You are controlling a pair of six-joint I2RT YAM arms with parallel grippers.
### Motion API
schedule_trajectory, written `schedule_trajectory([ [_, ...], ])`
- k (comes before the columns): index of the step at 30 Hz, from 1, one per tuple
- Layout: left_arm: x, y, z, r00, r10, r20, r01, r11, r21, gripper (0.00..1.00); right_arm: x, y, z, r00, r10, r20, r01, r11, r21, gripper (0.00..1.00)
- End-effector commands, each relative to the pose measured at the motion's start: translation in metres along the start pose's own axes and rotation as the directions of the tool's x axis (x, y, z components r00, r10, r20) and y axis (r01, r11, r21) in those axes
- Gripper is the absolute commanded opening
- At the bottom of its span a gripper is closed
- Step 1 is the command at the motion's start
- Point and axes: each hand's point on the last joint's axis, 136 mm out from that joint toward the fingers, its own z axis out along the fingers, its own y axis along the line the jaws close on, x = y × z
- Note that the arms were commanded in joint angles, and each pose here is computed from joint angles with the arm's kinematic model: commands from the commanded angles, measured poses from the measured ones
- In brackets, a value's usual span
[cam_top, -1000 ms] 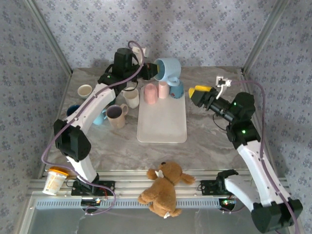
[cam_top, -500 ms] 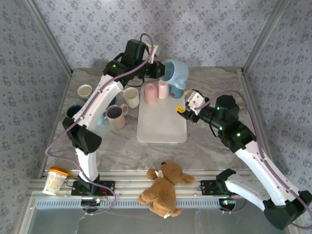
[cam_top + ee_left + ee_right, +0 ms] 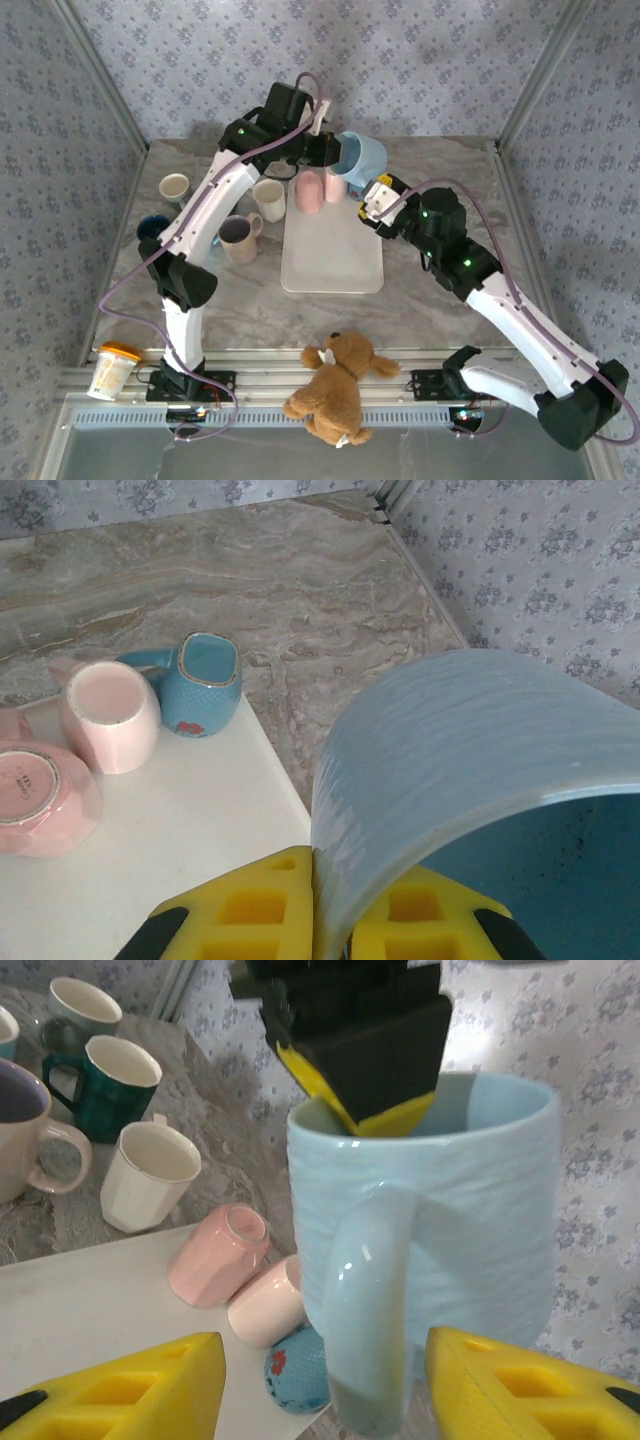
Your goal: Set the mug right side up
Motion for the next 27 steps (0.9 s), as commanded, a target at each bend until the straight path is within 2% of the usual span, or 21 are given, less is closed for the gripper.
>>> schedule_trajectory([
  [1,-0.028,-0.031,-0.023,0.994,0.041,0.104,-0.05,0.995,0.09,0.0,-0.018,-0.018,0.001,0.999,0.008,0.038,-0.01,0.998,0.06,0.55],
  [8,-0.022,-0.035,-0.015,0.997,0.032,0.073,-0.04,0.993,0.111,0.0,-0.018,-0.021,0.012,0.997,0.061,0.046,-0.064,0.995,0.078,0.43],
  [11,-0.019,-0.036,-0.012,0.998,0.034,0.059,-0.04,0.993,0.11,0.0,-0.018,-0.022,0.014,0.996,0.078,0.043,-0.082,0.993,0.083,0.34],
  [18,-0.018,-0.036,-0.009,0.998,0.041,0.049,-0.047,0.993,0.106,0.0,-0.012,-0.02,0.017,0.995,0.098,0.018,-0.099,0.992,0.076,0.02],
  [21,-0.018,-0.037,-0.009,0.998,0.048,0.048,-0.054,0.992,0.113,0.01,-0.01,-0.018,0.018,0.994,0.106,0.013,-0.106,0.992,0.064,0.0],
  [25,-0.016,-0.04,-0.008,0.997,0.062,0.042,-0.067,0.988,0.138,0.25,-0.006,-0.02,0.018,0.989,0.145,0.019,-0.145,0.987,0.064,0.0],
  [27,-0.014,-0.043,-0.008,0.996,0.082,0.033,-0.086,0.984,0.159,0.46,-0.005,-0.023,0.018,0.985,0.171,0.029,-0.173,0.982,0.071,0.0],
])
